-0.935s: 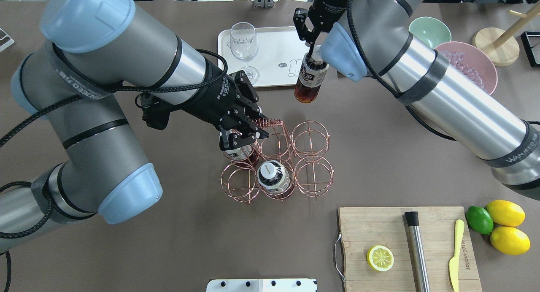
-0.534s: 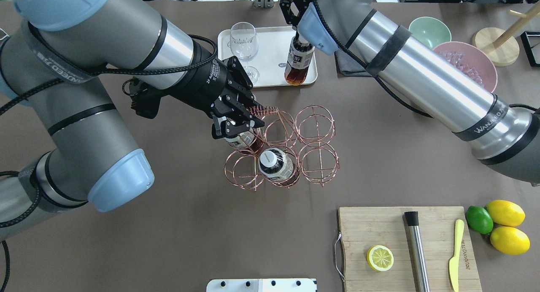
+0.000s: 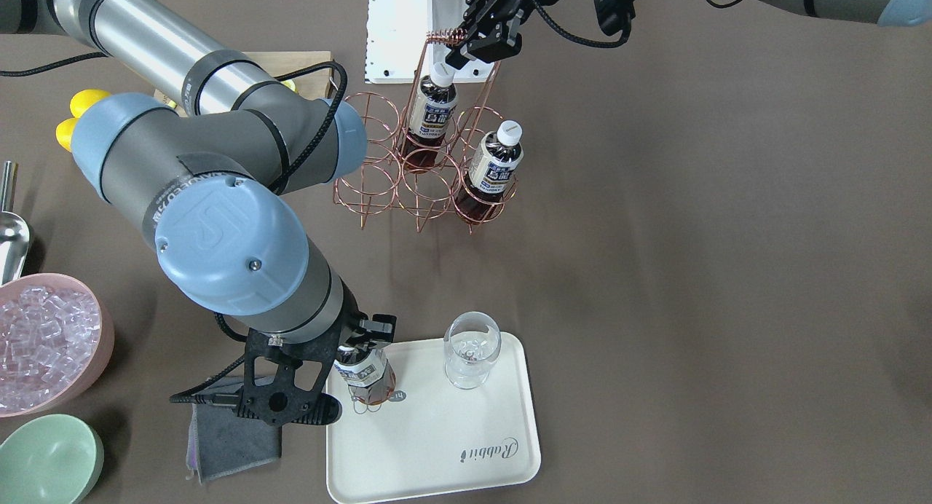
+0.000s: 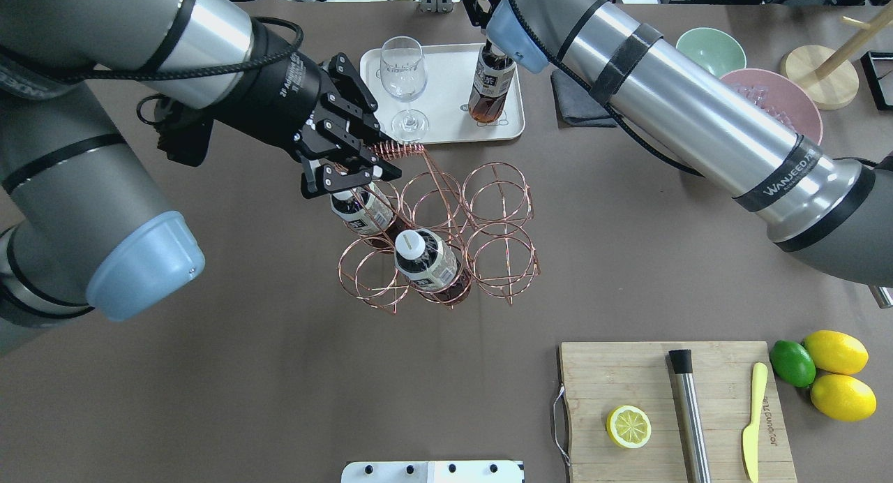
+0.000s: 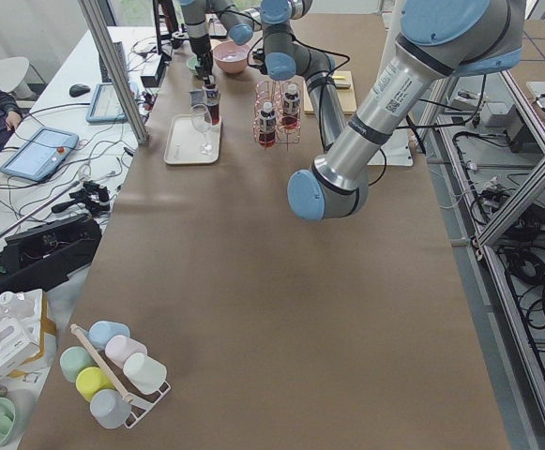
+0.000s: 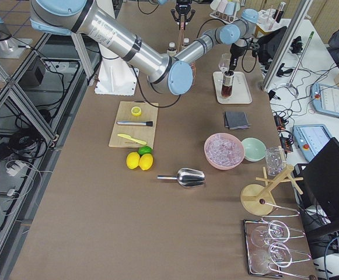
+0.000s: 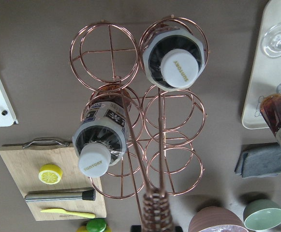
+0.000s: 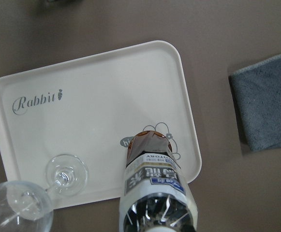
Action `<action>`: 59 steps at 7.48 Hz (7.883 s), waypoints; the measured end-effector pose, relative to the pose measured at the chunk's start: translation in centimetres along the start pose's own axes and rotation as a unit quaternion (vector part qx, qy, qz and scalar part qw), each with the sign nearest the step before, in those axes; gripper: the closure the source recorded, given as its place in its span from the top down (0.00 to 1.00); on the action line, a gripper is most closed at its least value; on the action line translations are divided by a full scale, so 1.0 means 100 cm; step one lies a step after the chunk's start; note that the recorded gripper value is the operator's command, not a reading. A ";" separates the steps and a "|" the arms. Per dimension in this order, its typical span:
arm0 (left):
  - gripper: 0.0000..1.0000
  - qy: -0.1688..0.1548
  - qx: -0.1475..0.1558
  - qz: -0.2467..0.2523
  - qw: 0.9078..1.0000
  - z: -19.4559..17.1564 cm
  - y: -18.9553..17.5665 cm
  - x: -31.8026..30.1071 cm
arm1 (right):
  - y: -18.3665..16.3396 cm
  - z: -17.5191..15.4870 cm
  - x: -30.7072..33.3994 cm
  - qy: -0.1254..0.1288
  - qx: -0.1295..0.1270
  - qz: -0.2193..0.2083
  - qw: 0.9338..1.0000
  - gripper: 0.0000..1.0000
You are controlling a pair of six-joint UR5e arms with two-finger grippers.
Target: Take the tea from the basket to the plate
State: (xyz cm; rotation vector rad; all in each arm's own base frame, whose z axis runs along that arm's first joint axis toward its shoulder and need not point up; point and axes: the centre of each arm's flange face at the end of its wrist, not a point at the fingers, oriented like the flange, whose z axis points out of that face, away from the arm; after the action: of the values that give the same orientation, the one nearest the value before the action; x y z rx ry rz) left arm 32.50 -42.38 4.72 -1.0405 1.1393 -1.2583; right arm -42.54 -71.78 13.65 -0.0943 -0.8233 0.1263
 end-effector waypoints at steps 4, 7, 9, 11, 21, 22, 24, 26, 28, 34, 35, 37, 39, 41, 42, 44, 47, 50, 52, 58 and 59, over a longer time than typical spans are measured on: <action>0.00 0.005 0.002 -0.017 1.000 -0.065 -0.043 0.023 | -0.021 0.015 0.001 0.008 0.015 -0.015 1.000 0.00; 0.00 -0.024 -0.002 -0.024 0.999 -0.102 -0.081 0.008 | -0.020 0.009 -0.010 0.006 0.018 -0.017 1.000 0.00; 0.00 -0.036 0.000 -0.025 0.999 -0.120 -0.114 -0.008 | -0.020 0.002 -0.017 0.002 0.021 -0.018 1.000 0.00; 0.00 -0.040 0.007 -0.032 0.999 -0.140 -0.151 -0.013 | -0.020 0.001 -0.018 0.003 0.021 -0.017 1.000 0.18; 0.00 0.025 0.082 0.078 0.993 -0.242 -0.318 0.109 | 0.008 -0.045 -0.011 -0.012 0.011 -0.014 1.000 0.98; 0.00 0.024 0.085 0.101 0.991 -0.247 -0.328 0.120 | 0.024 -0.044 0.024 -0.015 0.014 -0.018 1.000 0.98; 0.00 0.018 0.092 0.146 0.985 -0.249 -0.345 0.145 | 0.058 -0.041 0.113 -0.010 0.018 -0.036 0.999 0.98; 0.00 0.017 0.102 0.152 0.983 -0.259 -0.379 0.191 | 0.084 -0.047 0.205 0.002 0.021 -0.049 0.999 0.99; 0.00 0.018 0.107 0.123 0.987 -0.273 -0.410 0.243 | 0.111 -0.047 0.289 0.006 0.017 -0.049 0.999 0.99; 0.00 0.018 0.108 0.044 0.993 -0.292 -0.465 0.293 | 0.125 -0.027 0.469 0.044 -0.018 -0.096 0.994 0.99; 0.00 0.018 0.109 0.039 0.993 -0.293 -0.468 0.297 | 0.125 -0.023 0.504 0.048 -0.025 -0.102 0.993 0.99; 0.00 0.017 0.109 0.030 0.993 -0.294 -0.472 0.303 | 0.137 -0.016 0.571 0.050 -0.041 -0.109 0.992 0.99; 0.00 0.015 0.109 0.025 0.994 -0.293 -0.472 0.314 | 0.141 -0.024 0.629 0.050 -0.041 -0.119 0.991 0.99; 0.00 0.012 0.111 0.025 0.993 -0.289 -0.476 0.319 | 0.141 -0.026 0.684 0.047 -0.045 -0.140 0.988 0.99; 0.00 0.010 0.111 0.026 0.993 -0.286 -0.480 0.319 | 0.146 -0.023 0.704 0.049 -0.052 -0.162 0.984 0.99; 0.00 0.007 0.113 0.031 0.993 -0.276 -0.493 0.319 | 0.148 -0.016 0.728 0.050 -0.056 -0.183 0.980 0.99; 0.39 0.004 0.120 0.036 0.992 -0.268 -0.504 0.319 | 0.144 -0.018 0.742 0.051 -0.038 -0.159 0.985 0.99; 0.98 0.009 0.132 0.053 0.990 -0.266 -0.509 0.318 | 0.142 -0.020 0.741 0.053 -0.019 -0.138 0.989 0.99; 0.98 0.015 0.149 0.072 0.986 -0.265 -0.507 0.321 | 0.141 -0.023 0.739 0.053 -0.015 -0.140 0.989 0.99; 0.98 0.009 0.159 0.152 0.975 -0.274 -0.522 0.305 | 0.140 -0.027 0.739 0.051 -0.010 -0.140 0.989 0.99; 0.98 0.009 0.160 0.169 0.973 -0.277 -0.533 0.289 | 0.140 -0.029 0.738 0.051 -0.008 -0.140 0.989 0.99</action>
State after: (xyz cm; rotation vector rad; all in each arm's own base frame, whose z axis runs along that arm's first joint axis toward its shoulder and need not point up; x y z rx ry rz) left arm -3.88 -73.18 51.33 -0.5683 1.0334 -1.1307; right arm 8.15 -47.05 63.32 0.0005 -0.7280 -0.1495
